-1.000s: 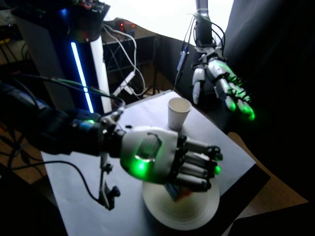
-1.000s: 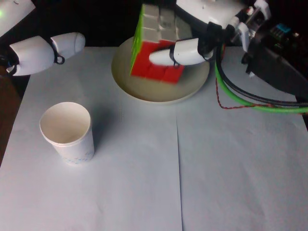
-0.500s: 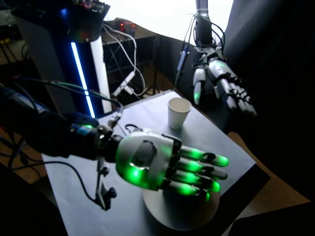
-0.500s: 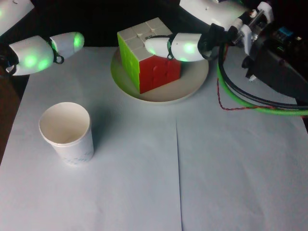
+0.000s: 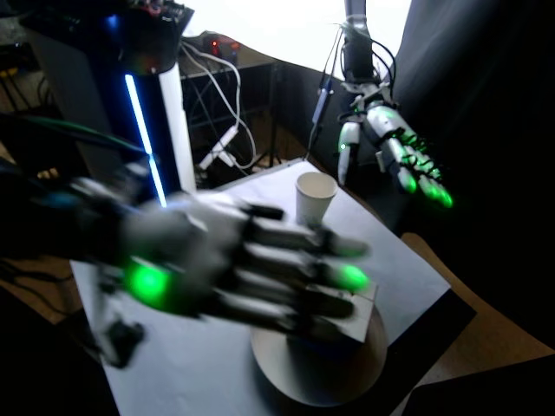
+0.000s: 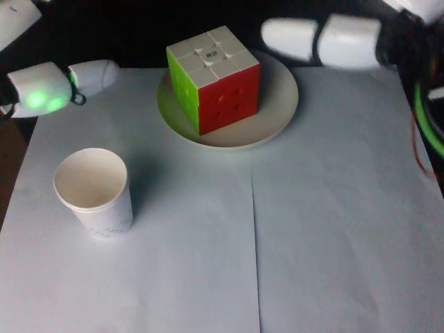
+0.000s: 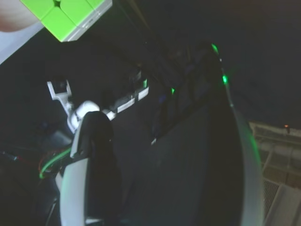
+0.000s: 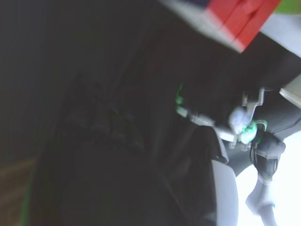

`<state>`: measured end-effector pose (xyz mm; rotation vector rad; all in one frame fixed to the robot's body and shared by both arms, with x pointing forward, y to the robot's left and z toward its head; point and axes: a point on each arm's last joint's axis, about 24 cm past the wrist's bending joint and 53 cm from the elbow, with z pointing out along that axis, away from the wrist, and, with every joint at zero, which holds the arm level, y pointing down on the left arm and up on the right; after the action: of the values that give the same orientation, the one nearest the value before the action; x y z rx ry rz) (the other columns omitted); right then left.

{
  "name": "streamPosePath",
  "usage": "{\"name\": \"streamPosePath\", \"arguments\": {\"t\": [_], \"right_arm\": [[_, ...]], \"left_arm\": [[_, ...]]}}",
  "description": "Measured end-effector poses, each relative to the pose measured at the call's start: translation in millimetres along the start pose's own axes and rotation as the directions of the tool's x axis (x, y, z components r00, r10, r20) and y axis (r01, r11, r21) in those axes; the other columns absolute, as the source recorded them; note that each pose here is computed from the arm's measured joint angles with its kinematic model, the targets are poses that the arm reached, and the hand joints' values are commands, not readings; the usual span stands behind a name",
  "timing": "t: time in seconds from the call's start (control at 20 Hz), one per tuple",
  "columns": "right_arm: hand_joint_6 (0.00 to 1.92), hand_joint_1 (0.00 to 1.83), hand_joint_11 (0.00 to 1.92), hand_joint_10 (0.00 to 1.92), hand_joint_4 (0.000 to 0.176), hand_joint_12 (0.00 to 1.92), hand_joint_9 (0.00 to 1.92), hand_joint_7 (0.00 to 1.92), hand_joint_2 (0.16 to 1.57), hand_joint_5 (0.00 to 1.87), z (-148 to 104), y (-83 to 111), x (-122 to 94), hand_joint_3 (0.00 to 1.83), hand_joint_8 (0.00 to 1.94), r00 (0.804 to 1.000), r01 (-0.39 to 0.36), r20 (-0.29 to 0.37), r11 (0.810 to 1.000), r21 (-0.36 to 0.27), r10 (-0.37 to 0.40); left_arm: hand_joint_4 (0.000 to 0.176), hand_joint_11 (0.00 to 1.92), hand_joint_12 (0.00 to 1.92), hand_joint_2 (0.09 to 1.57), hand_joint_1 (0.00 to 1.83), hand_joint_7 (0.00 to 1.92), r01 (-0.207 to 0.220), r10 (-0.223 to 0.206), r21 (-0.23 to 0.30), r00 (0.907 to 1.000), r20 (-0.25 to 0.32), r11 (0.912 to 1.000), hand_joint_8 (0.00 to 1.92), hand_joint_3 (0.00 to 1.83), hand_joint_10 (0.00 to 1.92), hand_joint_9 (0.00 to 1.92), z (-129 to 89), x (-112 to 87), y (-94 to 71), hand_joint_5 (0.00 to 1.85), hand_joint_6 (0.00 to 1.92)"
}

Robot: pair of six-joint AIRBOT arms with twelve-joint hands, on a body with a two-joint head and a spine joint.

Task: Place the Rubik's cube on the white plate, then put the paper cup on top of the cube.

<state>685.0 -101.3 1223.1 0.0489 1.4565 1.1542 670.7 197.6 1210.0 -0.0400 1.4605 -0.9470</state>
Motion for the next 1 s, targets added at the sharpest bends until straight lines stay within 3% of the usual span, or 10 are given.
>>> {"name": "streamPosePath", "arguments": {"t": [0.05, 0.2, 0.35, 0.5, 0.6, 0.7, 0.75, 0.9, 0.95, 1.0], "right_arm": [[0.0, 0.52, 0.0, 0.02, 0.015, 0.58, 0.08, 0.0, 1.13, 0.0, -11.4, -0.5, 10.5, 0.0, 0.0, 0.999, 0.03, -0.03, 1.0, 0.001, -0.03], [0.0, 0.71, 0.0, 0.02, 0.007, 0.44, 0.07, 0.01, 1.18, 0.0, -48.6, 0.9, 26.0, 0.0, 0.0, 0.994, 0.045, -0.097, 0.999, 0.024, -0.042], [0.0, 0.68, 0.0, 0.04, 0.014, 0.84, 0.13, 0.06, 1.19, 0.0, -73.4, -2.4, 21.1, 0.0, 0.01, 0.983, 0.156, -0.105, 0.987, 0.035, -0.152], [0.0, 0.65, 0.0, 0.04, 0.031, 0.9, 0.13, 0.01, 1.23, 0.0, -95.8, -19.4, 26.6, 0.0, 0.0, 0.978, 0.16, -0.152, 0.981, 0.106, -0.143], [0.01, 0.71, 0.0, 0.11, 0.002, 1.22, 0.19, 0.13, 1.22, 0.03, -102.7, -22.0, 32.1, 0.0, 0.02, 0.976, 0.159, -0.168, 0.98, 0.116, -0.139], [0.0, 0.67, 0.0, 0.4, 0.003, 1.27, 0.09, 0.13, 1.23, 0.05, -107.4, -25.6, 36.0, 0.0, 0.0, 0.975, 0.157, -0.181, 0.979, 0.129, -0.133], [0.0, 0.67, 0.0, 0.53, 0.017, 1.16, 0.03, 0.12, 1.22, 0.05, -108.2, -26.4, 35.7, 0.0, 0.0, 0.975, 0.156, -0.181, 0.979, 0.134, -0.131], [0.0, 0.65, 0.0, 0.64, 0.0, 1.2, 0.01, 0.11, 1.25, 0.03, -109.1, -26.9, 34.6, 0.0, 0.0, 0.976, 0.154, -0.178, 0.978, 0.139, -0.128], [0.0, 0.64, 0.0, 0.66, 0.0, 1.26, 0.0, 0.13, 1.24, 0.02, -109.4, -27.6, 34.6, 0.0, 0.01, 0.976, 0.152, -0.177, 0.978, 0.142, -0.126], [0.0, 0.63, 0.0, 0.69, 0.001, 1.26, 0.0, 0.14, 1.24, 0.02, -109.4, -27.7, 34.5, 0.0, 0.01, 0.976, 0.152, -0.177, 0.978, 0.142, -0.126]], "left_arm": [[0.095, 0.0, 0.0, 1.19, 0.51, 0.0, -0.001, 0.001, -0.006, 1.0, 0.001, 1.0, 0.0, 0.0, 0.0, 0.0, -3.9, -1.9, 0.9, 0.0, 0.0], [0.087, 0.01, 0.15, 1.09, 0.41, 0.0, -0.003, 0.003, -0.005, 0.9999, 0.013, 1.0, 0.0, 0.0, 0.0, 0.0, -11.8, -8.0, -1.4, 0.0, 0.0], [0.102, 0.0, 0.58, 1.05, 0.49, 0.0, -0.011, 0.011, 0.004, 0.9999, -0.001, 0.9999, 0.0, 0.0, 0.0, 0.0, -22.7, -4.6, -5.6, 0.0, 0.0], [0.063, 0.0, 0.11, 1.04, 0.53, 0.0, -0.028, 0.028, 0.002, 0.9985, -0.047, 0.9996, 0.0, 0.0, 0.0, 0.0, -36.3, 4.5, -8.5, 0.0, 0.0], [0.098, 0.0, 0.26, 1.01, 0.43, 0.0, -0.035, 0.036, 0.014, 0.9973, -0.064, 0.9993, 0.0, 0.0, 0.0, 0.0, -43.7, 8.2, -13.9, 0.0, 0.0], [0.077, 0.0, 0.41, 0.99, 0.45, 0.02, -0.042, 0.043, 0.011, 0.994, -0.101, 0.9991, 0.0, 0.0, 0.0, 0.0, -51.6, 17.7, -14.4, 0.0, 0.0], [0.101, 0.0, 0.04, 1.0, 0.44, 0.0, -0.038, 0.039, 0.011, 0.9922, -0.118, 0.9992, 0.0, 0.0, 0.0, 0.0, -54.2, 21.9, -15.5, 0.0, 0.0], [0.087, 0.01, 0.0, 1.0, 0.59, 0.0, -0.01, 0.014, 0.027, 0.9871, -0.16, 0.9996, 0.0, 0.0, 0.0, 0.0, -61.8, 35.3, -20.7, 0.0, 0.0], [0.142, 0.04, 0.02, 0.99, 0.56, 0.0, -0.008, 0.013, 0.026, 0.9822, -0.187, 0.9996, 0.0, 0.0, 0.0, 0.0, -65.8, 43.1, -20.2, 0.0, 0.0], [0.148, 0.02, 0.02, 0.99, 0.57, 0.0, -0.009, 0.013, 0.021, 0.9781, -0.208, 0.9997, 0.0, 0.0, 0.0, 0.0, -68.6, 48.3, -18.5, 0.0, 0.0]]}}
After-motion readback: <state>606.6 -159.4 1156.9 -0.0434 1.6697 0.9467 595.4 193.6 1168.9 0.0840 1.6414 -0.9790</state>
